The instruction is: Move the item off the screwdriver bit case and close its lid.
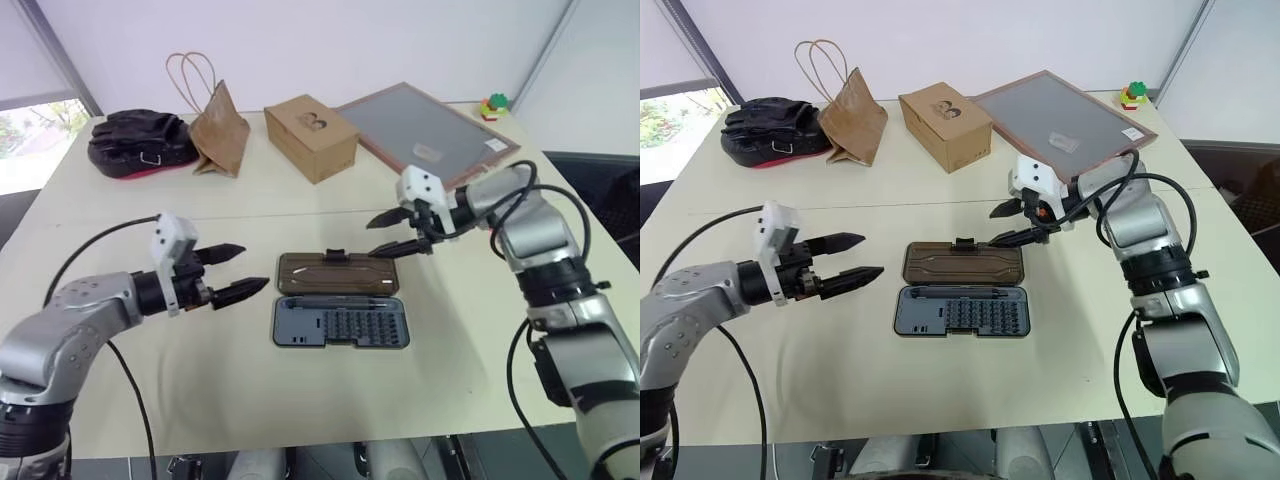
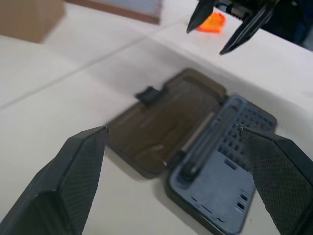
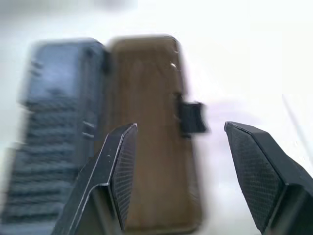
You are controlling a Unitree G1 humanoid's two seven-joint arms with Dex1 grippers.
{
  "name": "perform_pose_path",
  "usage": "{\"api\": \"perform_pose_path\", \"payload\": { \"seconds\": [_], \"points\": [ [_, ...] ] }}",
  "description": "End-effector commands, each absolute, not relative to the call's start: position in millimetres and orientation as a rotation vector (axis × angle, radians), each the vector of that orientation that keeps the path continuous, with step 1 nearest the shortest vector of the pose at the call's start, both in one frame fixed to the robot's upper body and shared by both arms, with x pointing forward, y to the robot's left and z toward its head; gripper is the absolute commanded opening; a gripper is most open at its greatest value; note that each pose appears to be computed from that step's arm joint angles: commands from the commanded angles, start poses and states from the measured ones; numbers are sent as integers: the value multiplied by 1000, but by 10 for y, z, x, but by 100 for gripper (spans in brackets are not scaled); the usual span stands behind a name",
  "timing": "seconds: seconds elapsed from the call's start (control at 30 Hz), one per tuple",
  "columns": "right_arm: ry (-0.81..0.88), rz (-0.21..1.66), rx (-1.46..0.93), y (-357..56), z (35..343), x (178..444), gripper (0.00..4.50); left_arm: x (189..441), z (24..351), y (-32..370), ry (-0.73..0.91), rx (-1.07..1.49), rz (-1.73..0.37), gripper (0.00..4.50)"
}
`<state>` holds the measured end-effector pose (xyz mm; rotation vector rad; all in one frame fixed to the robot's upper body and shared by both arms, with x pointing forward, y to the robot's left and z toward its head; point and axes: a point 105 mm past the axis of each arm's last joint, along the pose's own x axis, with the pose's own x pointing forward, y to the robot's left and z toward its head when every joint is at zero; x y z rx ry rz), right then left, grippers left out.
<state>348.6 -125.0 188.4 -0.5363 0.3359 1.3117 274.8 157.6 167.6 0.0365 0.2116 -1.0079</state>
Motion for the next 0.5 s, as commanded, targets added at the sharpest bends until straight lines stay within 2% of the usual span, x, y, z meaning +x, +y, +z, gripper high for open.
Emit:
{"api": "perform_pose_path", "payload": {
  "seconds": [0.03,0.37,0.47,0.5],
  "points": [
    [277,1201,-518,-1377,2049,3526,296,2777,1672,1480,202,87,-1056,450],
    [254,1053,-495,-1541,2026,3633,296,2940,1481,1266,235,74,-1121,450],
    [257,1031,-492,-1561,1995,3640,302,2937,1465,1201,229,67,-1157,365],
    [256,1029,-492,-1560,1993,3637,302,2936,1462,1194,229,68,-1163,311]
  ]
}}
